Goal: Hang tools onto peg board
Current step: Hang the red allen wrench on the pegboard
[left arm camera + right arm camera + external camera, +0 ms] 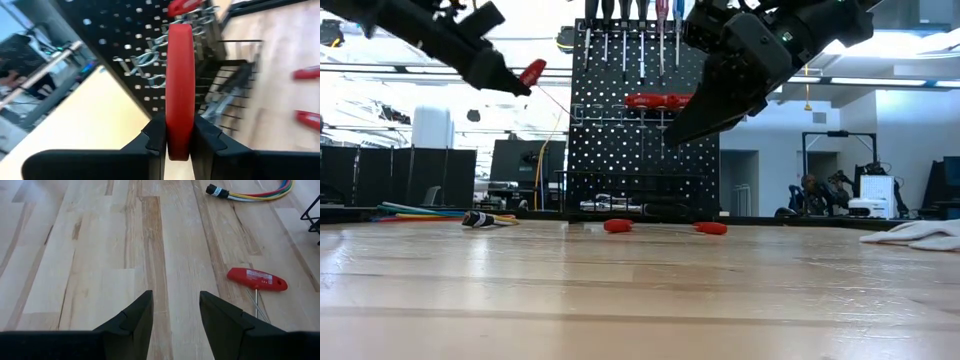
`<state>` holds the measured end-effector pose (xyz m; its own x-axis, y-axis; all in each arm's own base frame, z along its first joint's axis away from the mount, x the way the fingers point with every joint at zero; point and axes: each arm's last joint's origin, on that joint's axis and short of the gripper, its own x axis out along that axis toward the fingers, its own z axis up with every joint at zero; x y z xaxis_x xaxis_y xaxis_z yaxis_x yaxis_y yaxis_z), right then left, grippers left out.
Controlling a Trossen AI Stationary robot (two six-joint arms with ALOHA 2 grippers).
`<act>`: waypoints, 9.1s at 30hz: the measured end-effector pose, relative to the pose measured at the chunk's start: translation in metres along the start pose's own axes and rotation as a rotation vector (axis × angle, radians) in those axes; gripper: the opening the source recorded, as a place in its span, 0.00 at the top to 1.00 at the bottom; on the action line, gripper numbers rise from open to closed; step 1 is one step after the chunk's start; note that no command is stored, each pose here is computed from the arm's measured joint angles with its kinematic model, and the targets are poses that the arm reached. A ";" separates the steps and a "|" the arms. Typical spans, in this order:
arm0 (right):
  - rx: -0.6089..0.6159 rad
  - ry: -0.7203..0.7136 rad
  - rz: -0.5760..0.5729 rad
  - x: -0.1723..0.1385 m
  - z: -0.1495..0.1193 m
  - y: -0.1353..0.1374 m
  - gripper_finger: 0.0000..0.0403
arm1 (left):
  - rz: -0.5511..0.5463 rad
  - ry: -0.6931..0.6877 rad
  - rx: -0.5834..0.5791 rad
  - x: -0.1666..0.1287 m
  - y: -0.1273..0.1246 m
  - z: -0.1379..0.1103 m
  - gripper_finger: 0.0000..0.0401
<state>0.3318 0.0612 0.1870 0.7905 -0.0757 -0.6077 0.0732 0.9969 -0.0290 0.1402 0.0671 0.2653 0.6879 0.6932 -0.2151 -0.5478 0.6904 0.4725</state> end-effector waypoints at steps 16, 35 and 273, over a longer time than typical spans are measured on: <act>0.015 -0.007 -0.020 0.001 0.001 -0.006 0.59 | 0.026 0.266 0.087 0.013 0.016 0.106 0.89; -0.008 -0.001 0.011 -0.001 0.000 0.004 0.59 | -0.049 0.585 0.121 0.077 0.025 0.130 0.89; -0.019 0.117 -0.596 -0.049 0.210 -0.161 0.89 | -0.474 0.135 -0.102 0.018 -0.237 0.000 0.75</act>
<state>0.4091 -0.0997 0.3876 0.5446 -0.6195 -0.5653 0.4711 0.7837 -0.4049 0.2827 -0.0839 0.1495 0.8086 0.3141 -0.4975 -0.2382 0.9479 0.2115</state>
